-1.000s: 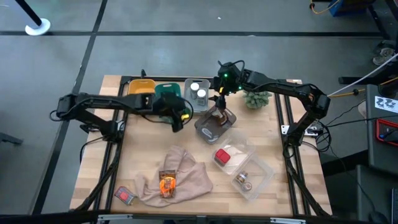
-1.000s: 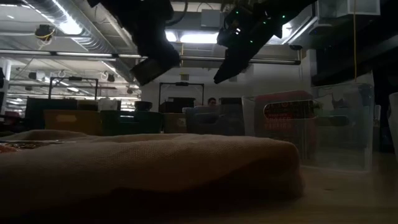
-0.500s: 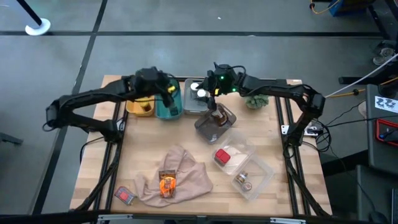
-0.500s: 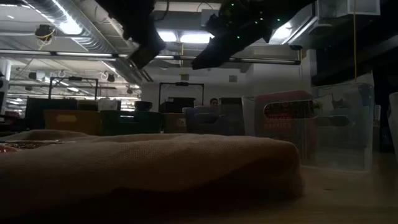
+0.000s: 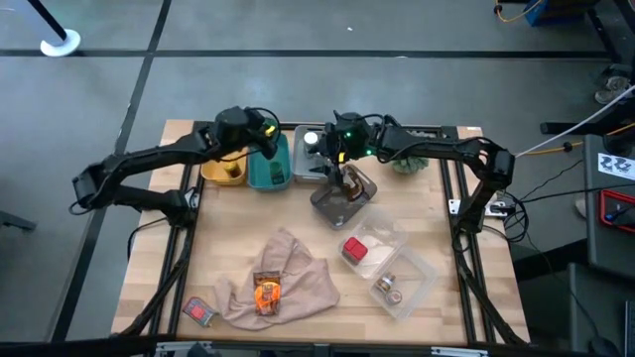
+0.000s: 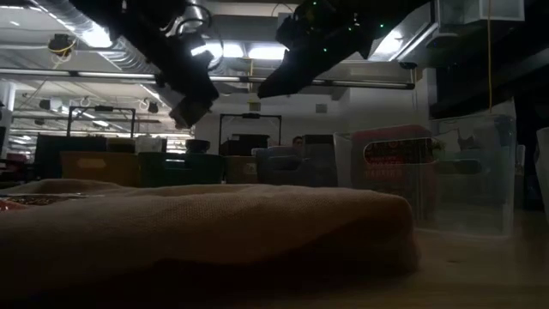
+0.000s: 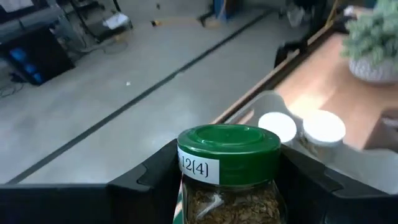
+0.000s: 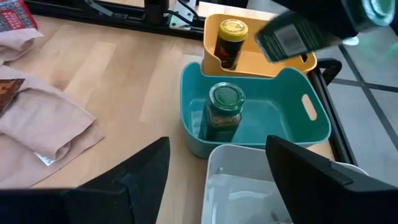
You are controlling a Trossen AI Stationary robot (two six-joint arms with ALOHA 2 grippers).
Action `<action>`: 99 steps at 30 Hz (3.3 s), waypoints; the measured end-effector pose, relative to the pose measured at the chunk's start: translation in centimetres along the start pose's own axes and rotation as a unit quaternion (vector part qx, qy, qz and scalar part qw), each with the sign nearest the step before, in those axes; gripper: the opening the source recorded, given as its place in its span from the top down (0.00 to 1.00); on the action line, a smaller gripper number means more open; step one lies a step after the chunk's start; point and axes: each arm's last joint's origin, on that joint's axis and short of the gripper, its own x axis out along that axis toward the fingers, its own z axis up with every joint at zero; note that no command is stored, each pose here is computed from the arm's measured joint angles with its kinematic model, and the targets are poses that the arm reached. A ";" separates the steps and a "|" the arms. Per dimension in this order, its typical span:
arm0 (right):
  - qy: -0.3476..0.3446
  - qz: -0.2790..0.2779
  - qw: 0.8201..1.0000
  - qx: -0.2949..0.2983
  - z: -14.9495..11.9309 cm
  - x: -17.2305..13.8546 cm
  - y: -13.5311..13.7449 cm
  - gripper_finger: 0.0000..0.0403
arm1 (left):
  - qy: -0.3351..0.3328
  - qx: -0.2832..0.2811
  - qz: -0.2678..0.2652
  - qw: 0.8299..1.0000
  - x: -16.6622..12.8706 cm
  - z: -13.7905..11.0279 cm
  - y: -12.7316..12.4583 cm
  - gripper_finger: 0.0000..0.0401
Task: Sort spices by type
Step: Put the green seasoning bottle into the green bin, then put the orange seasoning pack into the black bin
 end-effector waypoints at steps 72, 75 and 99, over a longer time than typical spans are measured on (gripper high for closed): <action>0.013 0.005 1.000 0.004 -0.3 0.0 0.1 0.34 | -0.081 -0.076 0.018 0.994 7.4 -11.0 -1.1 0.41; 0.013 0.005 1.000 0.004 -0.3 0.0 0.1 0.34 | -0.081 -0.074 0.018 0.994 7.4 -11.0 -1.1 0.40; 0.014 0.005 1.000 0.005 -0.3 0.0 0.1 0.34 | -0.169 -0.058 0.016 0.984 6.2 -8.1 -0.9 0.40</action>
